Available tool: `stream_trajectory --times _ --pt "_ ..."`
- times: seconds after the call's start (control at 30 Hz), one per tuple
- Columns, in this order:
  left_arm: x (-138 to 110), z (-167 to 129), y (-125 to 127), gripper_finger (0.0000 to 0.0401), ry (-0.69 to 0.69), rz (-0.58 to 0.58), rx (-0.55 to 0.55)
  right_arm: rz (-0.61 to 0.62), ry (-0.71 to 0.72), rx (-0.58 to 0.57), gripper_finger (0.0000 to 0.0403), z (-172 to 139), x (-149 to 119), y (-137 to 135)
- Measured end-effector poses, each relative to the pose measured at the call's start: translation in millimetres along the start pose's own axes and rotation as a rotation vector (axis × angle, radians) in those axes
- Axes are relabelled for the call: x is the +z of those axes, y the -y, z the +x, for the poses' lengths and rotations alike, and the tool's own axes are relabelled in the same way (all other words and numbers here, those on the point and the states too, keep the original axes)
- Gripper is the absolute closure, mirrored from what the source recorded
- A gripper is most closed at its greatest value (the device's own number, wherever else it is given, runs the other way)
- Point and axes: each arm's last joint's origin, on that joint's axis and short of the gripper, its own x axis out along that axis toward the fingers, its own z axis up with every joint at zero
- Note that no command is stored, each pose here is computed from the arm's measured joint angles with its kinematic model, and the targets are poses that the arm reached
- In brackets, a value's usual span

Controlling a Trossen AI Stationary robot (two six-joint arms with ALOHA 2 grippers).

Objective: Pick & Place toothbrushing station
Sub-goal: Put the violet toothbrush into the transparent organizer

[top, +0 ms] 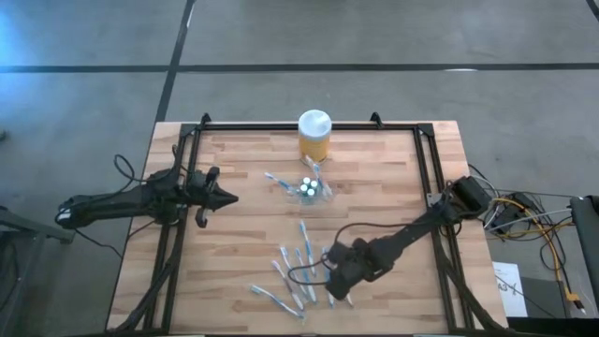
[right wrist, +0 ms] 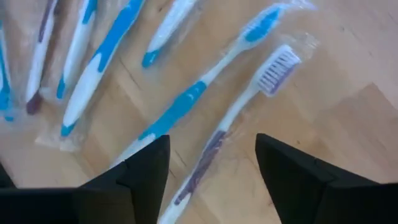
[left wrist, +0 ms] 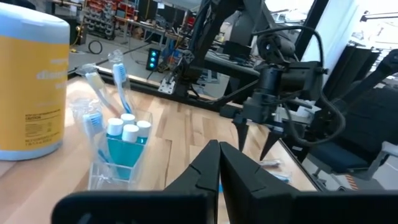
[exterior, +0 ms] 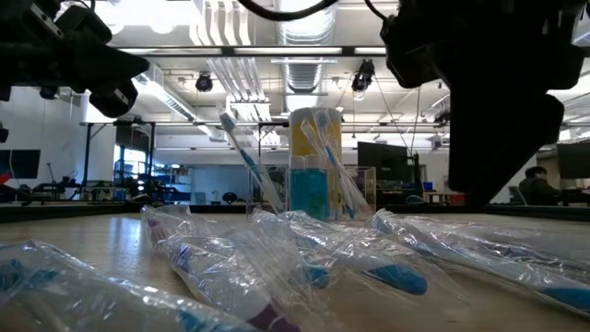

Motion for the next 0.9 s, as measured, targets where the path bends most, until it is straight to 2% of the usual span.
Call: stream_trajectory --times 0.23,0.43,0.63,0.77,0.9 --pt "-0.1 -0.2 1.2 0.0396 -0.009 0.002 -0.039 0.075 0.001 0.010 0.0165 4.0 0.0 -1.5" --pt "-0.1 -0.2 1.4 0.0386 -0.011 0.002 -0.043 0.102 -0.020 -0.036 0.0172 26.2 -6.9 -1.7" --pt "0.0 -0.2 1.4 0.0387 -0.009 0.004 -0.044 0.091 -0.078 -0.074 0.0172 41.1 -12.0 0.0" --pt "0.2 -0.3 1.4 0.0393 -0.008 0.008 -0.044 0.050 -0.075 -0.073 0.0181 34.8 -11.8 0.5" --pt "0.2 -0.3 1.5 0.0391 -0.007 0.008 -0.044 0.017 -0.068 -0.082 0.0206 27.0 -11.2 2.8"
